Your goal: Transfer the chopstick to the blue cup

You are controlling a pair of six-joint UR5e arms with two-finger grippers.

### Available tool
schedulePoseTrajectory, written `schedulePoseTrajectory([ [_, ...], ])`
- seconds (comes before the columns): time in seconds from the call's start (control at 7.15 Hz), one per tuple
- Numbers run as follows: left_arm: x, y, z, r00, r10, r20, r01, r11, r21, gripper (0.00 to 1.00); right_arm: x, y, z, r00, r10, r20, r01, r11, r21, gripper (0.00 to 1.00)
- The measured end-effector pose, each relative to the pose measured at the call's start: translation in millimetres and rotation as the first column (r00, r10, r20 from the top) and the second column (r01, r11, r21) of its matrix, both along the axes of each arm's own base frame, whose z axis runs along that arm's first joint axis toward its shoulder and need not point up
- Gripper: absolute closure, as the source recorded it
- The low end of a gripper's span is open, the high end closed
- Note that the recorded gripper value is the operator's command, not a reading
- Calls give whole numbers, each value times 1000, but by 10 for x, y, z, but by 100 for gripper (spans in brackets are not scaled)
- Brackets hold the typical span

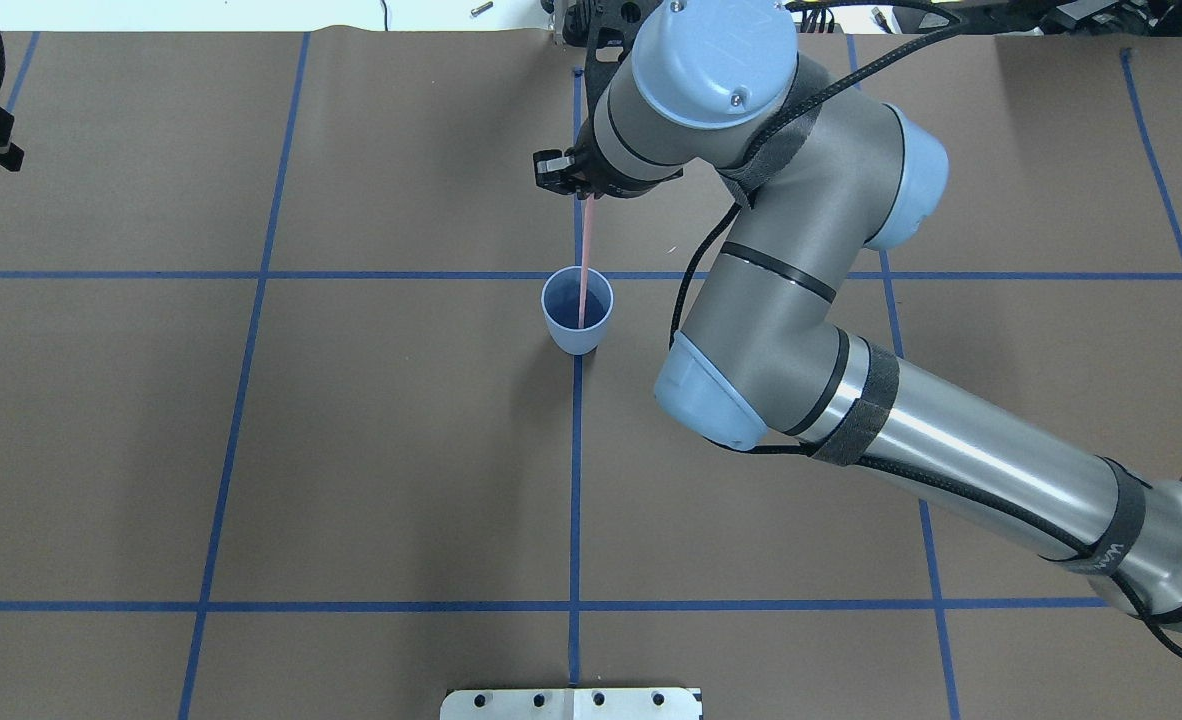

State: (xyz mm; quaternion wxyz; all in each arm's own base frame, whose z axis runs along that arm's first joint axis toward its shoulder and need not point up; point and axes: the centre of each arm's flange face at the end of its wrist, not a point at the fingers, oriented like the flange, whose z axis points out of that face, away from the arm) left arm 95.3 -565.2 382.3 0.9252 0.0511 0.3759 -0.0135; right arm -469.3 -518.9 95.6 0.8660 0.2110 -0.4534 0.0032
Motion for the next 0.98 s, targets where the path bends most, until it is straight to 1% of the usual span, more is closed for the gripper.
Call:
schedulePoseTrajectory([
  [0.28,-107,-19,12,1000,-7,-26,7,1000,-10,2,49,16,-46,1000,-6,2,6,1000,20,0],
  [0.42,-150,-26,27,1000,-3,-31,3,1000,-7,2,166,9,-72,1000,1,1,-1,1000,18,0],
  [0.56,-228,-24,64,1000,1,-29,-1,1000,2,2,401,-6,-94,1000,10,-9,-10,1000,-2,0],
  [0.7,-360,-5,152,1000,15,-20,-14,1000,21,2,797,-60,-42,1000,11,-24,-12,999,-41,0],
  [0.84,-564,43,319,999,40,-5,-39,998,50,2,1343,-154,202,999,-1,-44,-2,998,-69,0],
  [0.98,-890,80,561,997,68,18,-70,994,86,2,1924,-254,617,997,-34,-71,28,996,-81,0],
])
